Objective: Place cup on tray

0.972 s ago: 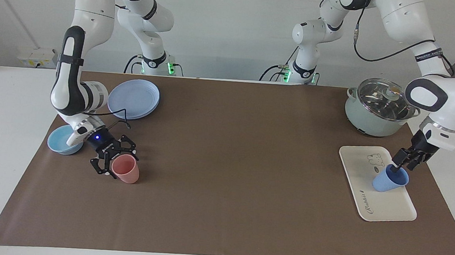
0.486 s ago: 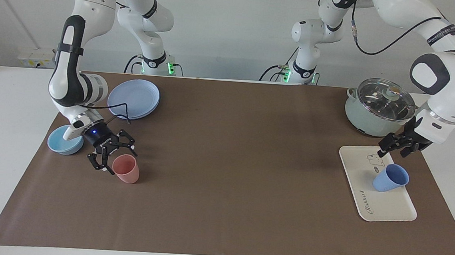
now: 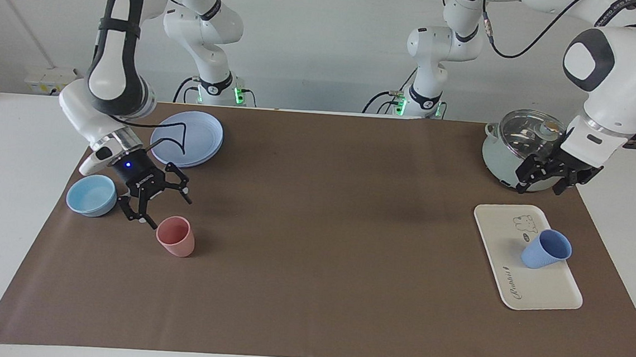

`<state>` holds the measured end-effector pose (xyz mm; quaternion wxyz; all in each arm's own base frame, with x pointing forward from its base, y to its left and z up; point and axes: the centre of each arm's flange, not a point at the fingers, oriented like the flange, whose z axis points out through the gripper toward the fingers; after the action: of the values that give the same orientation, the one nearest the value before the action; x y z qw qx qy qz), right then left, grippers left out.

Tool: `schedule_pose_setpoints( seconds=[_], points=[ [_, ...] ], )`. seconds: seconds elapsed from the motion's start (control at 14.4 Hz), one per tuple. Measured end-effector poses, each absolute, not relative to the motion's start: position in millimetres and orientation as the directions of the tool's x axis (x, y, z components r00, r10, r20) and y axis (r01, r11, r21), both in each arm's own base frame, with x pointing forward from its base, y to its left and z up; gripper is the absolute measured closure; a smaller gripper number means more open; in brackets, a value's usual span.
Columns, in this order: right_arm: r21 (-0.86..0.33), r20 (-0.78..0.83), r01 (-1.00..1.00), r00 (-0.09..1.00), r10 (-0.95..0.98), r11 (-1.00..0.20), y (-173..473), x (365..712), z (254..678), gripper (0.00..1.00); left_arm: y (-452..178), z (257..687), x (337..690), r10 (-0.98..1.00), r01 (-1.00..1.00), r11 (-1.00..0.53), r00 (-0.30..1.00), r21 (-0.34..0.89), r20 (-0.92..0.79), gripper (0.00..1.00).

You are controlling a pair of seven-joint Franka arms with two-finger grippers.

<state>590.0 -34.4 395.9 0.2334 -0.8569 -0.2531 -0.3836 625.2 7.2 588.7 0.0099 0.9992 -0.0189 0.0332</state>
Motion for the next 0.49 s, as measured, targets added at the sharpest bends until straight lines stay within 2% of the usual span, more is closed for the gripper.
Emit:
schedule_pose_setpoints(
  seconds=[0.28, 0.49],
  points=[
    [-0.134, 0.652, 0.591, 0.657, 0.378, -0.796, -39.5, 592.9, 446.8, 0.0, -4.6, 603.0, 611.7, -0.058, -0.059, -0.998, 0.997, 0.023, 0.045, 0.1],
    [-0.07, 0.569, 0.525, 0.72, 0.399, -0.848, -35.0, 592.7, 489.3, 0.0, -6.6, 610.3, 598.4, -0.064, -0.064, -0.998, 0.998, 0.025, -0.001, 0.08]
  ],
)
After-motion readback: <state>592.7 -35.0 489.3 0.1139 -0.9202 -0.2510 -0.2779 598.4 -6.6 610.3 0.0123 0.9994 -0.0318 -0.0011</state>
